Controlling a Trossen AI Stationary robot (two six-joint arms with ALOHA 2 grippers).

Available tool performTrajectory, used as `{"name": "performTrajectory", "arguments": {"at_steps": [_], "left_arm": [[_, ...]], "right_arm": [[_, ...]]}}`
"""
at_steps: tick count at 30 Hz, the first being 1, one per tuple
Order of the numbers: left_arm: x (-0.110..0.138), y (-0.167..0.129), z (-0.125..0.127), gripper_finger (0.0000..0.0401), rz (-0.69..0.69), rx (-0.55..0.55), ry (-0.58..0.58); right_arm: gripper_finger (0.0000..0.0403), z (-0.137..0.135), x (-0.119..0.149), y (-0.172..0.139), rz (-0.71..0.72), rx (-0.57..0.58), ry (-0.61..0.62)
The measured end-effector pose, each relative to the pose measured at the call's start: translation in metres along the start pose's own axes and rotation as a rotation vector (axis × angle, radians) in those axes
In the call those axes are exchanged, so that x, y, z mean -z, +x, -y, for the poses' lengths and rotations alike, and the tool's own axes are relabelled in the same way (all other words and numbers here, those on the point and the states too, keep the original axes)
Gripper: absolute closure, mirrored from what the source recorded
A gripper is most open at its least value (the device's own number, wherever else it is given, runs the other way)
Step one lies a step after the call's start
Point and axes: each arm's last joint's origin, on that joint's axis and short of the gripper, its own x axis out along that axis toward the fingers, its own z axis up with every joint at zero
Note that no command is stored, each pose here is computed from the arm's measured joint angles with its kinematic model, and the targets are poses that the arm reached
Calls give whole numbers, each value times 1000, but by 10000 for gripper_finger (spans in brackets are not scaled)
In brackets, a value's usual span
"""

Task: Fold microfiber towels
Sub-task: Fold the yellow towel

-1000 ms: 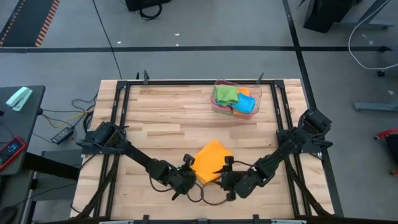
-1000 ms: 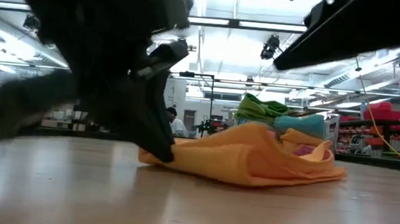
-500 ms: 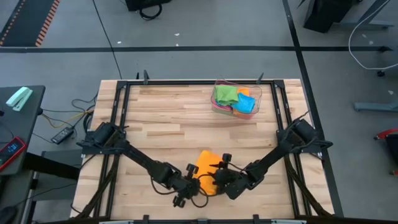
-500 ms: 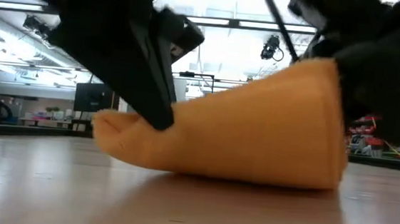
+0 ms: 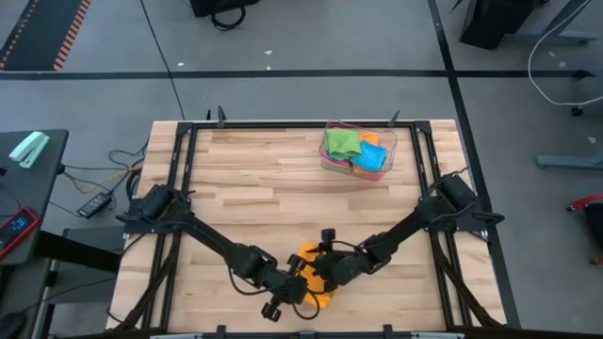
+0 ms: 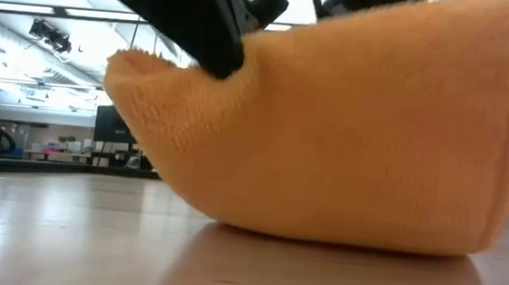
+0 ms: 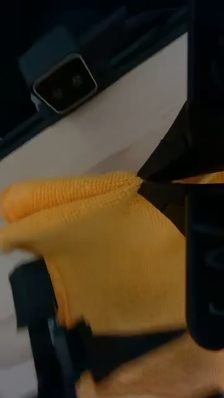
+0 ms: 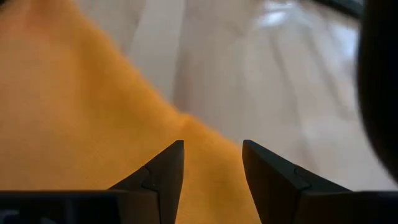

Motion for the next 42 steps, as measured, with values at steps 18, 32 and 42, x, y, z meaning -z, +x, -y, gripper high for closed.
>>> {"name": "performTrajectory", "arguments": {"at_steps": [18,32,42], "left_arm": [[2,0,-27,381,-30,-58,0],[2,0,-38,380,-32,-73,-5],[2,0,-70,378,-10,-122,-67]], "right_arm": [[231,20,-1,-35,-155,140,59],[231,22,64,-50,-276,102,192],[231,16,68,-52,-243,43,195]]}}
